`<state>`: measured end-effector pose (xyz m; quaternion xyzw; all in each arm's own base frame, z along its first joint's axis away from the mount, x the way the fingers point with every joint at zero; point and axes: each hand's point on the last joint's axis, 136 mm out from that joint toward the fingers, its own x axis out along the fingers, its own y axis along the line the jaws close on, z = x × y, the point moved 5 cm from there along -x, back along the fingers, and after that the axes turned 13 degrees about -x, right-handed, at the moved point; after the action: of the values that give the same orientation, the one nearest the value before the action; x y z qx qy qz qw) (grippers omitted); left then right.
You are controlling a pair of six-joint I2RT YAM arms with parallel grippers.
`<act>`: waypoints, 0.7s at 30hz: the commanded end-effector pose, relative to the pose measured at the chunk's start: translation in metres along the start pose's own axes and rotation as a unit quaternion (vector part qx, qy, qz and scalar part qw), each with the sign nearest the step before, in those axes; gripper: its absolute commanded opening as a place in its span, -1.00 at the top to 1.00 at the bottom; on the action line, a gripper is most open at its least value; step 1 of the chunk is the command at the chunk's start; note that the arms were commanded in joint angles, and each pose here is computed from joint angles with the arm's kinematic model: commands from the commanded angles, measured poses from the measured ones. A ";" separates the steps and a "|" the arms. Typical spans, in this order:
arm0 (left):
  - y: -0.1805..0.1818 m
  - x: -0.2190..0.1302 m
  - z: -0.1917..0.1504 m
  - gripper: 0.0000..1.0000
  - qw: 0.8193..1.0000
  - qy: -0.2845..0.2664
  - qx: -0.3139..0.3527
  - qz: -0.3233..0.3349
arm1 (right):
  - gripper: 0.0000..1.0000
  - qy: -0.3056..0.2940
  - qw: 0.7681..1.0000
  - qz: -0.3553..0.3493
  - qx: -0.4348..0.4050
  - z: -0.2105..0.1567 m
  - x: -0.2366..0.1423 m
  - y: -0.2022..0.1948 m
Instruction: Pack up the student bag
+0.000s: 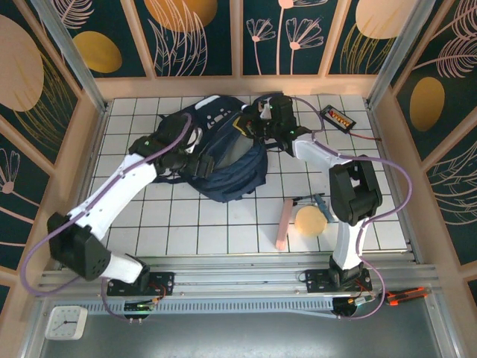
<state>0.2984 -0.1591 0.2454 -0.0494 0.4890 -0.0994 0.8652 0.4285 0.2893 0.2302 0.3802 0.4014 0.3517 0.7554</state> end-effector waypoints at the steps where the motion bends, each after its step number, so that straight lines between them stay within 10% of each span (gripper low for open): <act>1: -0.021 -0.005 0.030 -0.97 0.991 -0.102 0.026 -0.077 | 1.00 -0.006 0.999 0.040 -0.025 0.002 0.006 0.037; 11: -0.046 0.011 0.055 -0.97 0.982 -0.136 0.082 -0.098 | 1.00 -0.006 0.997 0.064 -0.038 0.000 0.014 0.085; 17: -0.017 0.041 0.071 -0.88 0.987 -0.133 0.070 0.051 | 1.00 0.006 0.997 0.070 -0.041 -0.005 0.017 0.102; 19: -0.015 0.052 0.074 -0.42 0.987 -0.118 0.076 0.072 | 1.00 0.009 0.997 0.069 -0.038 -0.008 0.015 0.102; 21: -0.017 0.059 0.078 0.87 0.988 -0.111 0.084 0.073 | 1.00 0.014 0.997 0.058 -0.039 -0.010 0.014 0.098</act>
<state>0.3817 -0.1970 0.2344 0.0164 0.3902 -0.1044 0.9146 0.4165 0.3382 0.2709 0.3706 0.3980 0.3680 0.7542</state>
